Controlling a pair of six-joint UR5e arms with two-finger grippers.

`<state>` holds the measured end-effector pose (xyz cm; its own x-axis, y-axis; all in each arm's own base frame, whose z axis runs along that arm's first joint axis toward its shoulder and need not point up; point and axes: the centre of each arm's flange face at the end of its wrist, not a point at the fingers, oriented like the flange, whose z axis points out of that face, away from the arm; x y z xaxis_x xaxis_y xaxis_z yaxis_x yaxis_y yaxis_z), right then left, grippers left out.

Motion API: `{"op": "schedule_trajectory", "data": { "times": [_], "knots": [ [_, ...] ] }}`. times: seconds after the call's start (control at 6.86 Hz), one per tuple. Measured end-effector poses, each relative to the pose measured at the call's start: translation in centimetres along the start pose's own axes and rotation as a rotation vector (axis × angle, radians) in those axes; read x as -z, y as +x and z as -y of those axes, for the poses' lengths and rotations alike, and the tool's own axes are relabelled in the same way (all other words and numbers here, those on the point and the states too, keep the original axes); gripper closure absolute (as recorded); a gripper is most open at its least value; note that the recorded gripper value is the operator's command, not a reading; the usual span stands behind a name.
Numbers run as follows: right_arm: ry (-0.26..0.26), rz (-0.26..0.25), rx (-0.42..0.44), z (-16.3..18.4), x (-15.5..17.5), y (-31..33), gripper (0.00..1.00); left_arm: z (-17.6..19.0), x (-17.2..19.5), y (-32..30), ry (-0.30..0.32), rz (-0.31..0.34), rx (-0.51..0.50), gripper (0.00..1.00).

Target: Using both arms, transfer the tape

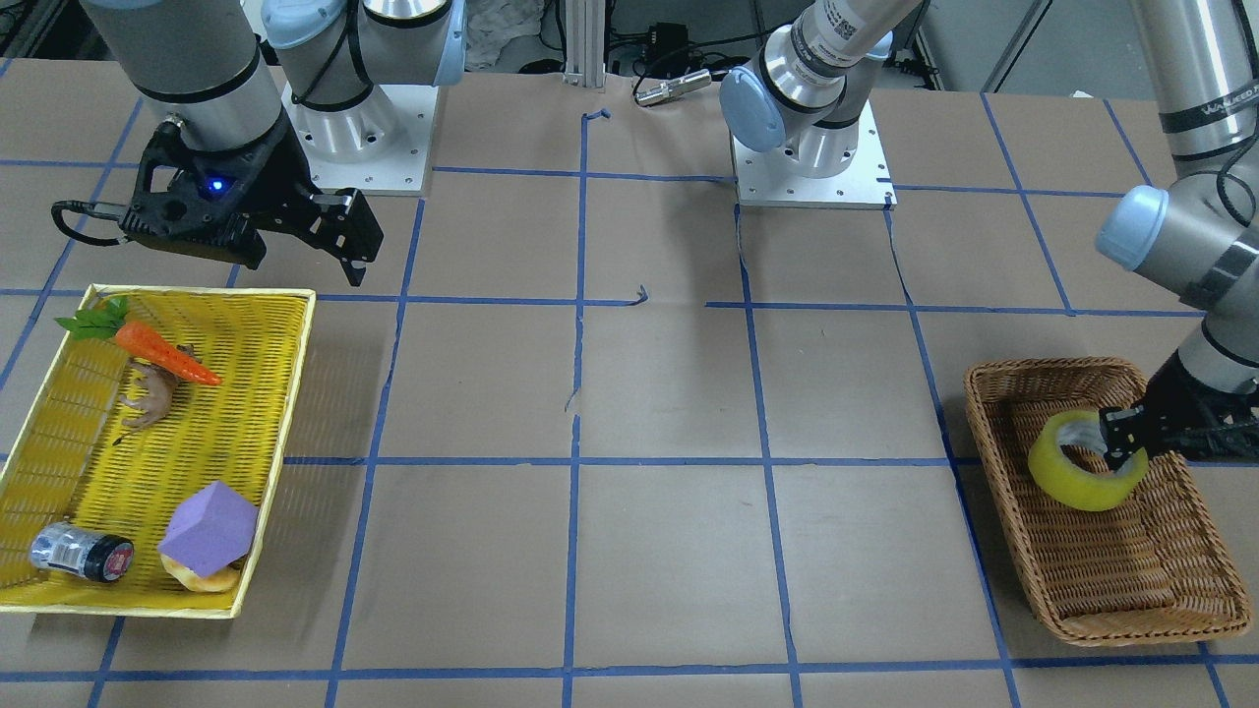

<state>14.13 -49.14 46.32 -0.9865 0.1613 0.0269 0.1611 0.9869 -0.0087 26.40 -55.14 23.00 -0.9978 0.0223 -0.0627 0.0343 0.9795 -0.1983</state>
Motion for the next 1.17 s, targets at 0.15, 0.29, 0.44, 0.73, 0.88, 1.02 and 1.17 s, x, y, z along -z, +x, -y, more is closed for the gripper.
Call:
{"op": "schedule_trajectory", "data": {
  "times": [0.15, 0.29, 0.44, 0.73, 0.88, 1.02, 1.17],
  "knots": [
    [0.002, 0.0, 0.0, 0.0, 0.0, 0.0, 0.0, 0.3, 0.1, 0.2, 0.024, -0.018, 0.037, 0.0],
    [0.002, -0.001, 0.0, 0.0, -0.1, 0.0, 0.0, 1.2, 1.5, 0.5, 0.05, -0.011, 0.042, 0.0],
    [0.004, 0.0, 0.002, 0.0, -0.1, -0.1, 0.0, 2.9, 4.3, 1.7, 0.061, -0.007, 0.016, 0.0],
    [0.008, -0.001, 0.004, 0.0, -0.1, -0.1, 0.0, 5.9, 11.4, 7.4, -0.01, -0.072, -0.014, 0.0],
    [0.009, -0.001, 0.004, 0.0, -0.1, -0.1, 0.0, 6.6, 14.4, 11.8, -0.036, -0.096, 0.008, 0.0],
    [0.009, -0.001, 0.004, 0.0, -0.2, -0.1, 0.0, 7.0, 17.0, 17.7, -0.056, -0.099, 0.006, 0.0],
    [0.008, 0.0, 0.004, 0.0, -0.2, -0.1, 0.0, 6.7, 18.8, 23.8, -0.088, -0.085, -0.01, 0.0]
  ]
}}
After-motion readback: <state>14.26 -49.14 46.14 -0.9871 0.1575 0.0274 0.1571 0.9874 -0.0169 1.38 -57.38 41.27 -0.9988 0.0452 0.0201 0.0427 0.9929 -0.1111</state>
